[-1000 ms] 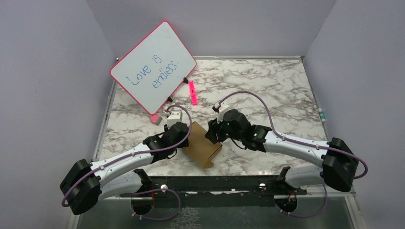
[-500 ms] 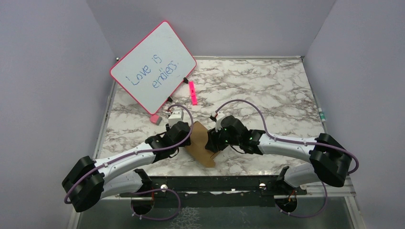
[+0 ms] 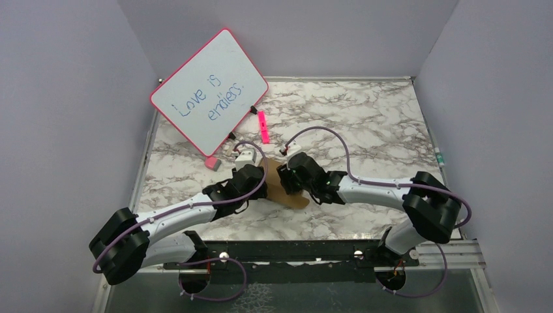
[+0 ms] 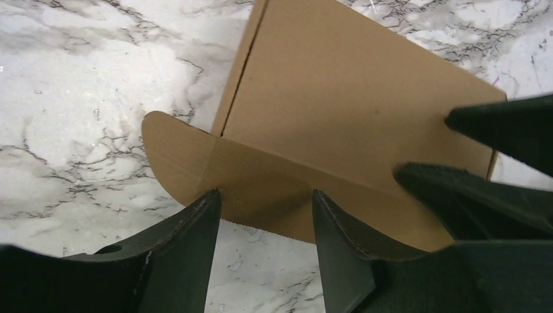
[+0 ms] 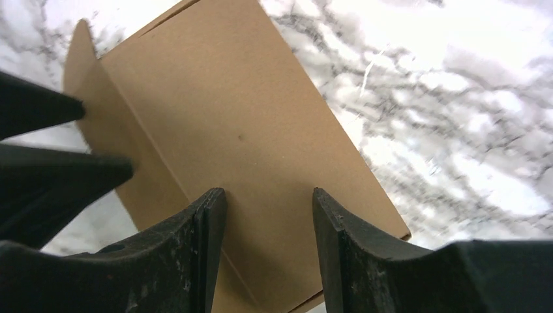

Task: Fold the paper box

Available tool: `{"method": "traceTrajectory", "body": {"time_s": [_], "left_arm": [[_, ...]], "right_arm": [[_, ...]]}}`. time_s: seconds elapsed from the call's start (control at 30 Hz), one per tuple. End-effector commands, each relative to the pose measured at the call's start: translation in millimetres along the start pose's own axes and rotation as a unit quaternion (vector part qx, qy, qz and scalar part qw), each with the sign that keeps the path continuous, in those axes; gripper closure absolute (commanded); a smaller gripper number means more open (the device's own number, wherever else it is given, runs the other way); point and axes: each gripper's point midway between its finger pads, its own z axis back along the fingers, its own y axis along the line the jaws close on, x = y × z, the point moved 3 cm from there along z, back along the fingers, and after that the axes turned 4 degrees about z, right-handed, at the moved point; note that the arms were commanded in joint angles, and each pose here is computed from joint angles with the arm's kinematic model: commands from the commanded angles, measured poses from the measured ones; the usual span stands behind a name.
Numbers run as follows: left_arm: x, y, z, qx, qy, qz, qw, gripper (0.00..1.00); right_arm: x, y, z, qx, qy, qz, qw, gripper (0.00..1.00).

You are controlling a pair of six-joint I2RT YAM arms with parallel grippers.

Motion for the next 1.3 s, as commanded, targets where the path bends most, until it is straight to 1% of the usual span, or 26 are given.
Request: {"method": "traceTrajectory", "body": {"time_s": [0.0, 0.13, 0.2, 0.4, 0.47, 0.57, 0.7, 0.8, 0.93, 1.03, 1.17, 1.27], "left_arm": [[7, -11, 2, -0.026, 0.008, -0.011, 1.000, 0.41], [29, 1, 9, -0.010, -0.014, 0.003, 1.000, 0.38], [40, 9, 15, -0.009, -0.025, 0.019, 0.999, 0.37], [62, 32, 28, -0.013, -0.055, 0.061, 0.997, 0.28], [66, 37, 27, -0.014, -0.054, 0.074, 0.996, 0.26], [71, 31, 23, -0.033, -0.044, 0.081, 0.995, 0.23], [76, 26, 12, -0.035, -0.031, 0.068, 0.997, 0.21], [80, 22, 2, -0.038, -0.022, 0.062, 0.997, 0.21], [74, 24, -11, -0.028, -0.008, 0.056, 0.998, 0.21], [66, 29, -18, -0.017, 0.006, 0.055, 0.998, 0.23], [52, 38, -25, -0.002, 0.018, 0.058, 0.998, 0.34], [43, 44, -30, 0.008, 0.032, 0.055, 0.998, 0.39]], "right_arm": [[16, -25, -13, -0.064, -0.004, 0.087, 0.994, 0.43], [33, -15, -3, -0.023, -0.011, 0.123, 0.992, 0.40], [39, -9, 7, 0.003, -0.020, 0.122, 0.992, 0.39], [29, -2, 20, 0.054, -0.016, 0.154, 0.986, 0.32], [27, 1, 19, 0.062, -0.012, 0.161, 0.985, 0.31], [28, 4, 17, 0.072, -0.002, 0.171, 0.983, 0.29], [30, 7, 12, 0.076, 0.000, 0.172, 0.982, 0.29], [30, 4, 8, 0.064, 0.000, 0.167, 0.984, 0.29], [27, 3, 2, 0.056, 0.002, 0.166, 0.984, 0.30], [23, 4, 0, 0.058, 0.013, 0.168, 0.984, 0.31], [17, 8, 2, 0.080, 0.015, 0.180, 0.980, 0.31], [18, 11, 5, 0.088, 0.011, 0.193, 0.977, 0.30]]}}
